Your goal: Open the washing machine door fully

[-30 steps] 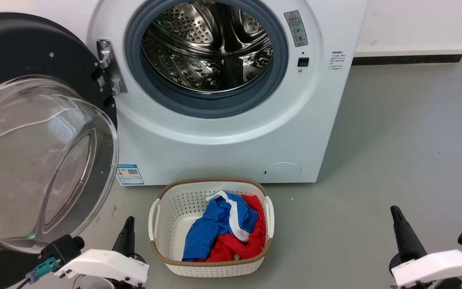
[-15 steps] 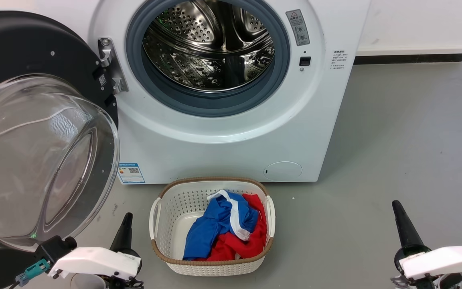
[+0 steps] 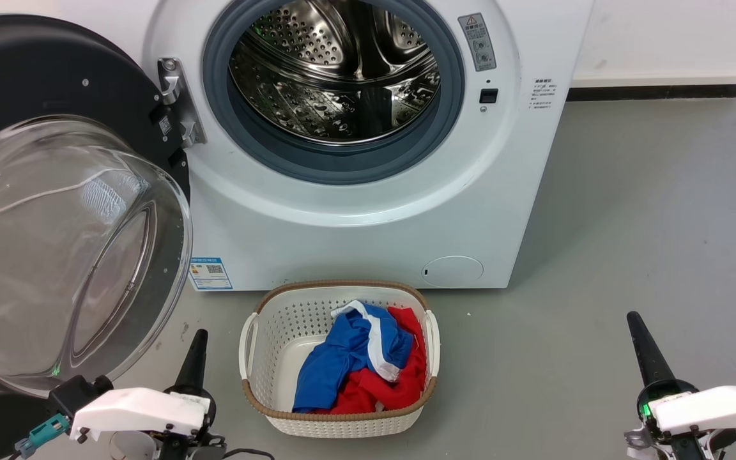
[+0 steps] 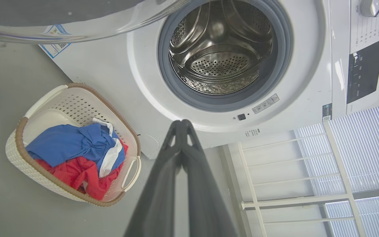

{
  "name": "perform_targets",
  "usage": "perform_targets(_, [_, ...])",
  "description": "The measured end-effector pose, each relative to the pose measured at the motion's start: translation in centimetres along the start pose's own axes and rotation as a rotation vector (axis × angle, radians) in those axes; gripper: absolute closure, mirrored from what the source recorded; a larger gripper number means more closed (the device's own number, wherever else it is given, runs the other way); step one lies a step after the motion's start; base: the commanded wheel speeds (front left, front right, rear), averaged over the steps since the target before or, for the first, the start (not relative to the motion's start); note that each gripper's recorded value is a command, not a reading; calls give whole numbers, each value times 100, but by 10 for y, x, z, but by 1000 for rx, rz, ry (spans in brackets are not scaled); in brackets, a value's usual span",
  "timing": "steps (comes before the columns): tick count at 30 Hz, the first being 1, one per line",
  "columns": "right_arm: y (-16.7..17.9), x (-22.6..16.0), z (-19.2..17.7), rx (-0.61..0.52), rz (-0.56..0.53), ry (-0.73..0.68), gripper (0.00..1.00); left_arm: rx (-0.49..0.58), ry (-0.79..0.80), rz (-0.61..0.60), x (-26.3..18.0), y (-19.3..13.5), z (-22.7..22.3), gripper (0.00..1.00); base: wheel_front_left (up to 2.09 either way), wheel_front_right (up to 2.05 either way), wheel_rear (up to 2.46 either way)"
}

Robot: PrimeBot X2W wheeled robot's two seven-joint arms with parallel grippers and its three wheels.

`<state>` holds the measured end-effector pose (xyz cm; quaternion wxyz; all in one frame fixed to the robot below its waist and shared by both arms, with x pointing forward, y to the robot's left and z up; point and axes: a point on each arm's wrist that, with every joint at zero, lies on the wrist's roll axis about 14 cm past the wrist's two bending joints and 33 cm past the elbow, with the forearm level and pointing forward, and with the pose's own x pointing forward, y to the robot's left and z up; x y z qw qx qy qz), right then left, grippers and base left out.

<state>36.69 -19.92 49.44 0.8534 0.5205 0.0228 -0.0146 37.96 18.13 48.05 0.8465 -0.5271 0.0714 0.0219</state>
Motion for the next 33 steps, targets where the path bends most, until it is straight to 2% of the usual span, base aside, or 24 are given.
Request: perform_targets(33, [6, 13, 4, 300, 26, -7, 100, -291, -36, -65, 3, -8, 16, 100, 0, 0, 0])
